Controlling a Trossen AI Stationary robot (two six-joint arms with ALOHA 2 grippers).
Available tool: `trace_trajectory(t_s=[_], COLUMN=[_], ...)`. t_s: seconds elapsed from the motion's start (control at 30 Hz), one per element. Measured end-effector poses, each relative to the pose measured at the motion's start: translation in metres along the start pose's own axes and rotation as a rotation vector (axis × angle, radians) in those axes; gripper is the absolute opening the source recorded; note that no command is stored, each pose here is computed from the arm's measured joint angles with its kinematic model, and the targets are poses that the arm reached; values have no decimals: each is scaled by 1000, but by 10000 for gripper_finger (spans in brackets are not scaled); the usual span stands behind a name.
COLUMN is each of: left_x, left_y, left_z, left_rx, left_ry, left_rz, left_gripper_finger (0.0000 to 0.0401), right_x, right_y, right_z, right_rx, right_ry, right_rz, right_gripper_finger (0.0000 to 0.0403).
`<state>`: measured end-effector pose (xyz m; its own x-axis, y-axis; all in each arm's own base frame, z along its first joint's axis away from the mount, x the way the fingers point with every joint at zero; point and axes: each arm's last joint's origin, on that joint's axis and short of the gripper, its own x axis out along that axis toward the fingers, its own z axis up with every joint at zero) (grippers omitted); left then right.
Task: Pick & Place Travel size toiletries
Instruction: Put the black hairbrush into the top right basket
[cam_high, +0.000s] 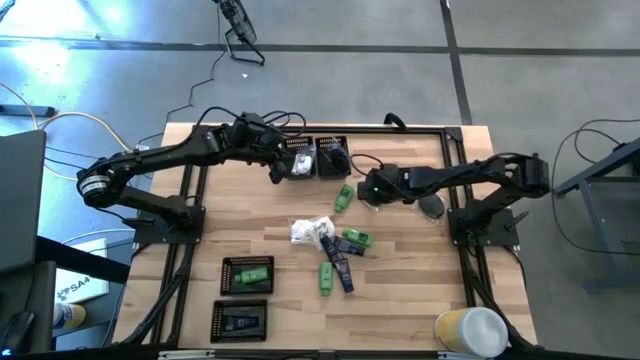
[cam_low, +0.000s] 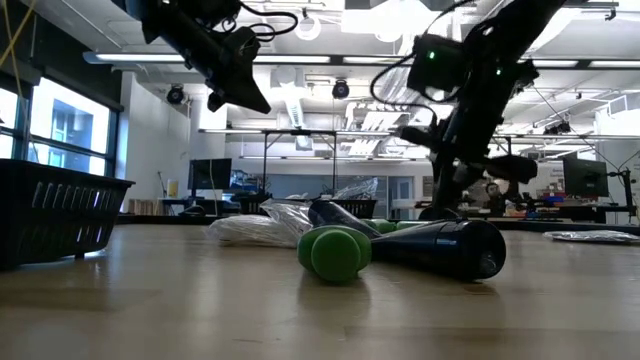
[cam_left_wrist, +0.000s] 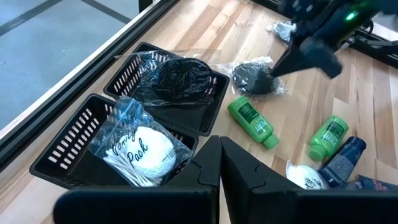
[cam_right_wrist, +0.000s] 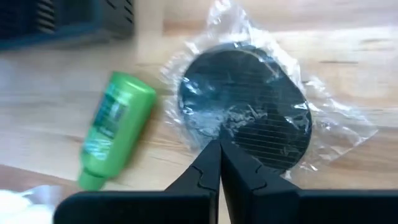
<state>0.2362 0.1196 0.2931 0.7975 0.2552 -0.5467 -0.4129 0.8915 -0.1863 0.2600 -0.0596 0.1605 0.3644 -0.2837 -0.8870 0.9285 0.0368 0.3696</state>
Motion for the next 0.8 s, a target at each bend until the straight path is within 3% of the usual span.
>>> trace_trajectory(t_s=[0.3, 0.8], left_x=[0, 0], left_y=[0, 0], left_z=[-2, -3], left_rx=[-3, -4], left_ry=[23, 27], left_rz=[3, 3], left_gripper_finger=[1, 1], right_x=[-17, -20], right_y=[-11, -12], right_z=[-8, -18], right_rx=[33, 54], right_ry=[2, 3], right_rz=[-97, -108], right_gripper_finger=[3, 3])
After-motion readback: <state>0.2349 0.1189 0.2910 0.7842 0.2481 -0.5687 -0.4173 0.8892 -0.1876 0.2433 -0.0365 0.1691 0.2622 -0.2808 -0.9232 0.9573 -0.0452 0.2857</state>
